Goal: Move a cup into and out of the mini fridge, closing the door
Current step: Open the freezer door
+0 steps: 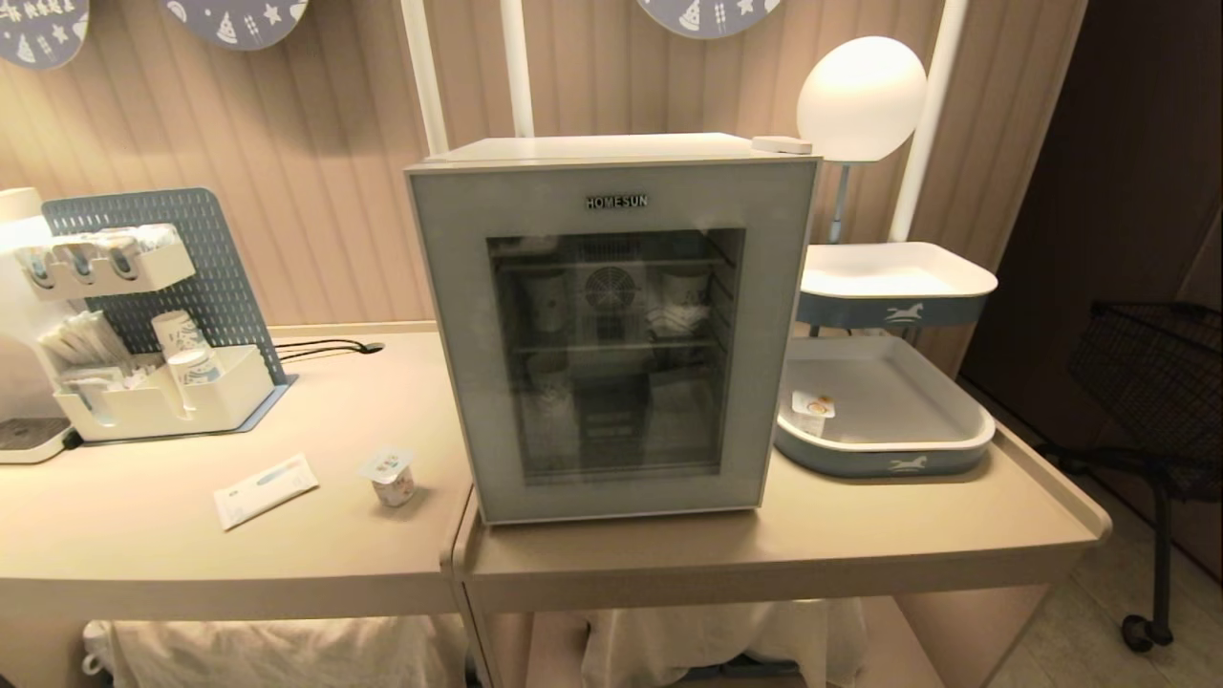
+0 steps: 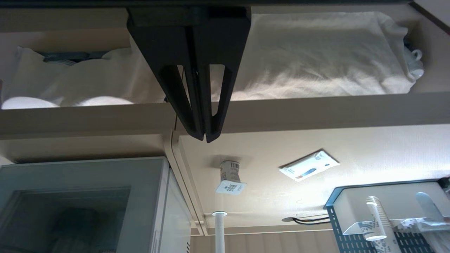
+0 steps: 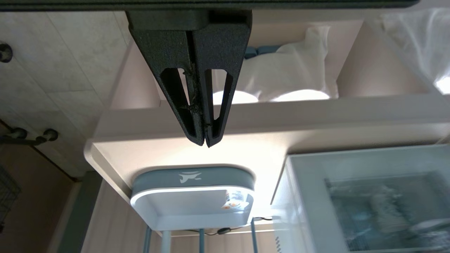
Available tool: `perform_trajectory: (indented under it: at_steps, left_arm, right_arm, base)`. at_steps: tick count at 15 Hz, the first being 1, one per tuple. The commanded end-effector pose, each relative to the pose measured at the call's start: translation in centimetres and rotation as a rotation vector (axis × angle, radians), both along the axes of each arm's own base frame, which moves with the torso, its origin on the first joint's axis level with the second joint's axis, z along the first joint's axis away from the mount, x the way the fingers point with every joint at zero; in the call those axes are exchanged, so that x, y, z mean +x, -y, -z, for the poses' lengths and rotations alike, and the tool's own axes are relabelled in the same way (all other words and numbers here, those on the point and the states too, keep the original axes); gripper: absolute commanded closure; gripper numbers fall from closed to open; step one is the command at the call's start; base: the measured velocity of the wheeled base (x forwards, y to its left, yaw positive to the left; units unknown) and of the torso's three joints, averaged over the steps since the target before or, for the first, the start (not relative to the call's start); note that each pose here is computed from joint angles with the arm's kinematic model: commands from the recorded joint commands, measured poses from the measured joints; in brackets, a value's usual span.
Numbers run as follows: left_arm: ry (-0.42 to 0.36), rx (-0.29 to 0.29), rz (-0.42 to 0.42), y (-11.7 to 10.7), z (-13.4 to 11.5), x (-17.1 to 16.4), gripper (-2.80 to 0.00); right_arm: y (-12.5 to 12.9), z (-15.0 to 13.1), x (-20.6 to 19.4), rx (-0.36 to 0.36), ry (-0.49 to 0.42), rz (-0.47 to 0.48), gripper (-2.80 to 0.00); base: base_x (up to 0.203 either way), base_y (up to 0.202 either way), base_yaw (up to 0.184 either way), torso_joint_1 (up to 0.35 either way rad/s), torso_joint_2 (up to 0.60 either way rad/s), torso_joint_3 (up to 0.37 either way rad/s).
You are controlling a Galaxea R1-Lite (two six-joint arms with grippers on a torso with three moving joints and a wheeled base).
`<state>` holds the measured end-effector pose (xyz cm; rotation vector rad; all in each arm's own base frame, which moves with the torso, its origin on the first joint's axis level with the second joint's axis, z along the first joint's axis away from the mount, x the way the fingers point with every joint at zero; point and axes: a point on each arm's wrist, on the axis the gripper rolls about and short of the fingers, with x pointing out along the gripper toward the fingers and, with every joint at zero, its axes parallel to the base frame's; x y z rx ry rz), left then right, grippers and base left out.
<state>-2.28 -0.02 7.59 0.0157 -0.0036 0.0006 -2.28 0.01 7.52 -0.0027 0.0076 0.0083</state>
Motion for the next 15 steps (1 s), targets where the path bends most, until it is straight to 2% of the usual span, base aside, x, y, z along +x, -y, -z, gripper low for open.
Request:
perform_trajectory:
  at_steps: [1, 3, 8, 9, 11, 13, 14, 15]
  left_arm:
    - [-0.002, 0.0, 0.0, 0.0, 0.0, 0.0, 0.0]
    - [-0.001, -0.003, 0.001, 0.0, 0.0, 0.0, 0.0]
    - [0.009, 0.001, -0.003, 0.0, -0.2, 0.0, 0.0]
    - [0.038, 0.006, -0.012, 0.0, -1.2, -0.4, 0.0]
    - [0.122, 0.007, -0.048, -0.1, -5.4, -2.1, 0.0]
    - [0.217, -0.004, -0.063, -0.1, -11.8, -5.4, 0.0]
    - [0.244, -0.019, -0.067, -0.1, -15.3, -6.5, 0.0]
    - [0.223, -0.037, -0.072, -0.1, -18.6, -6.3, 0.0]
  right_arm:
    - [0.0, 0.0, 0.0, 0.0, 0.0, 0.0, 0.0]
    - [0.0, 0.0, 0.0, 0.0, -0.002, 0.001, 0.0]
    - [0.0, 0.0, 0.0, -0.002, -0.001, -0.001, 0.0]
    - [0.0, 0.0, 0.0, -0.002, -0.002, -0.001, 0.0]
    - [0.0, 0.0, 0.0, -0.002, 0.0, -0.001, 0.0]
    - [0.0, 0.0, 0.0, -0.002, 0.0, -0.001, 0.0]
    - [0.0, 0.0, 0.0, -0.002, 0.0, -0.001, 0.0]
    - [0.0, 0.0, 0.0, -0.002, 0.0, -0.001, 0.0]
  base:
    - [0.195, 0.0, 0.002, 0.001, 0.01, 0.002]
    - [0.159, 0.0, -0.003, 0.004, 0.01, -0.002]
    - [0.0, 0.0, 0.0, 0.0, 0.0, 0.0]
    - [0.0, 0.0, 0.0, 0.0, 0.0, 0.0]
    - [0.0, 0.0, 0.0, 0.0, 0.0, 0.0]
    - [0.0, 0.0, 0.0, 0.0, 0.0, 0.0]
    - [0.0, 0.0, 0.0, 0.0, 0.0, 0.0]
    - [0.0, 0.0, 0.0, 0.0, 0.0, 0.0]
